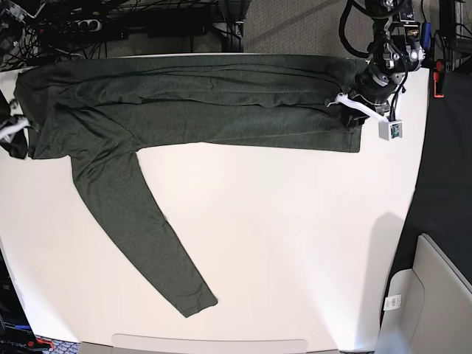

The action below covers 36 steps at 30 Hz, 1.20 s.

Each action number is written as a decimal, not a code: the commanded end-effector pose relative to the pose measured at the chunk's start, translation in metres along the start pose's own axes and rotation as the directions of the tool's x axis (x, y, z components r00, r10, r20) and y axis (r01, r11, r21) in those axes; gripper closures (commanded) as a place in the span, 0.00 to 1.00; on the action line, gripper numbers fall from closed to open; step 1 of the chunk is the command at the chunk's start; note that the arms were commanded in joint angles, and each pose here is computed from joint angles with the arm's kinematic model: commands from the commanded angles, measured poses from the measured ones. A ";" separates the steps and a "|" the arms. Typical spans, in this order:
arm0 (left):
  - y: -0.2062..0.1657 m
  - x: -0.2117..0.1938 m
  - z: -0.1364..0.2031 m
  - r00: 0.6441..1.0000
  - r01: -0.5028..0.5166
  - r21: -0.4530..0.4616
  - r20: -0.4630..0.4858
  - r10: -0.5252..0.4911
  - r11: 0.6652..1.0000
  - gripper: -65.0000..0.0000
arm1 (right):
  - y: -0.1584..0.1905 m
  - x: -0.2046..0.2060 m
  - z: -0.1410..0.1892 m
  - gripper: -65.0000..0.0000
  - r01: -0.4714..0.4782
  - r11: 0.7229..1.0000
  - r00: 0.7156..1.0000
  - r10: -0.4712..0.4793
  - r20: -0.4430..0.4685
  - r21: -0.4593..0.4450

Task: Fold the T-shirt properly
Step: 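Release the hem and move the right gripper to the hanging sleeve cuff, then grasp the sleeve with the right gripper and fold it onto the shirt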

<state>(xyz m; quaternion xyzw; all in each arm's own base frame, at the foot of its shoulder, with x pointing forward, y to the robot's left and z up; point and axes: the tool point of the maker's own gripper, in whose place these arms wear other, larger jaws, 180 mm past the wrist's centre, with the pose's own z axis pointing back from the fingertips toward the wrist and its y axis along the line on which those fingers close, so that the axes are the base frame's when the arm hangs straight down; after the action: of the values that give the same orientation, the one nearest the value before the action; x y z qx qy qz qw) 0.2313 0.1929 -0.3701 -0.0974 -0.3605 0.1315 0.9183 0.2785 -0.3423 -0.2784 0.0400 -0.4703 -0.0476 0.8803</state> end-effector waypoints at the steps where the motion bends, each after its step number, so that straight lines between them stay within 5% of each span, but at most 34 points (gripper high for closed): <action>1: 0.001 0.009 0.003 1.000 0.015 0.002 0.027 -0.015 1.000 0.80 | -0.001 0.022 0.001 0.99 -0.027 1.000 0.998 0.027 0.062 -0.009; 6: 0.016 0.027 0.001 0.997 -0.030 0.101 0.070 0.023 0.994 0.71 | 0.031 0.035 -0.033 0.99 -0.086 0.996 0.994 0.086 0.060 0.005; 18: 0.016 0.028 0.001 0.997 -0.031 0.104 0.071 0.023 0.994 0.63 | 0.082 0.087 -0.130 0.99 -0.205 0.979 0.977 0.204 0.052 0.014; 27: 0.016 0.034 0.002 0.995 -0.031 0.104 0.093 0.021 0.994 0.55 | 0.095 0.120 -0.175 0.70 -0.198 0.980 0.977 0.198 0.074 -0.011; 32: 0.014 0.039 0.001 0.994 -0.031 0.099 0.106 0.020 0.995 0.55 | 0.085 0.132 -0.188 0.52 -0.188 0.977 0.976 0.197 0.092 -0.099; 36: 0.014 0.040 0.001 0.994 -0.030 0.098 0.109 0.020 0.995 0.55 | 0.087 0.117 -0.208 0.49 -0.149 0.987 0.986 0.153 0.066 -0.067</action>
<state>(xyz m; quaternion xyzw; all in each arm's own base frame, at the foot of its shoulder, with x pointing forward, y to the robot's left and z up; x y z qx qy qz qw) 0.2491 0.2148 -0.3600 -0.0538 -0.3778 0.1712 0.9083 0.5041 -0.2623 -0.3187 -0.0248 -0.4630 0.0039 0.8860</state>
